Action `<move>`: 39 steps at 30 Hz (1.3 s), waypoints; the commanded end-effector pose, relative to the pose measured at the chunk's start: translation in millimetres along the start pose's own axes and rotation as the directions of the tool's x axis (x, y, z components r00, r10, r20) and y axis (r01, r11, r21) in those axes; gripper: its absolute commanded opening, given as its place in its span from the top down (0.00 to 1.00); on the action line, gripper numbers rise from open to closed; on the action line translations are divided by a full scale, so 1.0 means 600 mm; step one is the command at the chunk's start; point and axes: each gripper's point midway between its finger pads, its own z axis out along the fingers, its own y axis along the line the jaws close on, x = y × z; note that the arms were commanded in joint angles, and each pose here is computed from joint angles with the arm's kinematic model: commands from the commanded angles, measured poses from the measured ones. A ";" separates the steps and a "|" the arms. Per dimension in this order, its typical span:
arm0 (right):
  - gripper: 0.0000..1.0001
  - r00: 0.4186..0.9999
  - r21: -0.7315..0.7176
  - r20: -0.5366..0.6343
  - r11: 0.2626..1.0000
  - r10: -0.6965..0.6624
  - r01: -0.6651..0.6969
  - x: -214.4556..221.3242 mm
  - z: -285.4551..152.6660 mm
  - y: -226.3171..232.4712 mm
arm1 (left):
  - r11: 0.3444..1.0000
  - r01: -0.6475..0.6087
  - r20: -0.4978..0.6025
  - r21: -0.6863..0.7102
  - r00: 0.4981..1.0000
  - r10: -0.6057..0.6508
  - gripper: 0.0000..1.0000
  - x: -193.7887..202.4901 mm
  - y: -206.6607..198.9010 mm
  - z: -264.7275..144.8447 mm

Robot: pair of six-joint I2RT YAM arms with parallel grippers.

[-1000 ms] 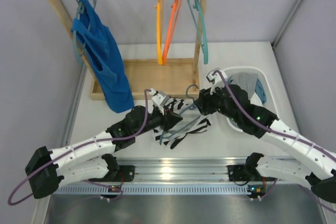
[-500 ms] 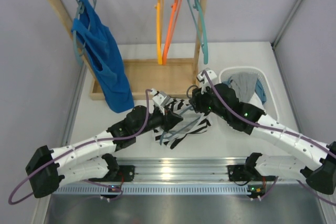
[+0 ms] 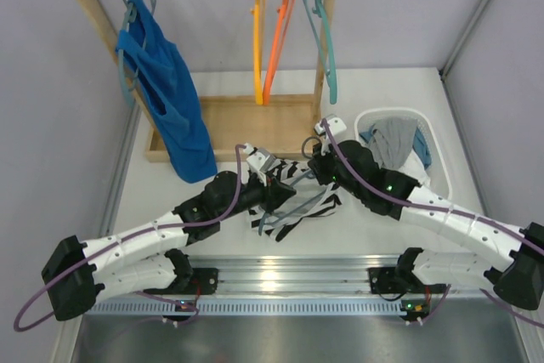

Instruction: Place the tank top on the hanger

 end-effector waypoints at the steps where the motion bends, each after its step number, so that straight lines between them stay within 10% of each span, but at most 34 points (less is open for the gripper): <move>1: 0.95 0.997 0.015 0.072 0.999 0.037 -0.038 -0.027 0.006 0.006 | 0.998 -0.026 0.124 0.061 0.992 0.018 1.00 -0.065 -0.032 0.002; 8: 1.00 0.996 0.082 0.093 0.996 0.009 -0.017 -0.031 -0.001 -0.002 | 1.000 0.007 0.091 -0.002 0.996 -0.007 0.99 -0.052 -0.012 0.008; 16: 1.00 0.995 0.149 0.081 0.988 -0.063 0.050 -0.028 -0.003 -0.005 | 0.987 0.066 0.117 -0.145 0.992 -0.049 0.64 -0.062 0.026 -0.009; 26: 1.00 0.994 0.223 0.058 0.972 -0.093 0.078 -0.019 -0.002 -0.015 | 0.831 0.244 0.177 -0.499 0.968 -0.177 0.61 -0.055 0.119 -0.098; 39: 1.00 0.993 0.221 0.061 0.971 -0.102 0.086 -0.024 -0.007 -0.008 | 0.786 0.190 -0.092 -0.589 0.950 -0.298 0.58 0.065 0.128 -0.133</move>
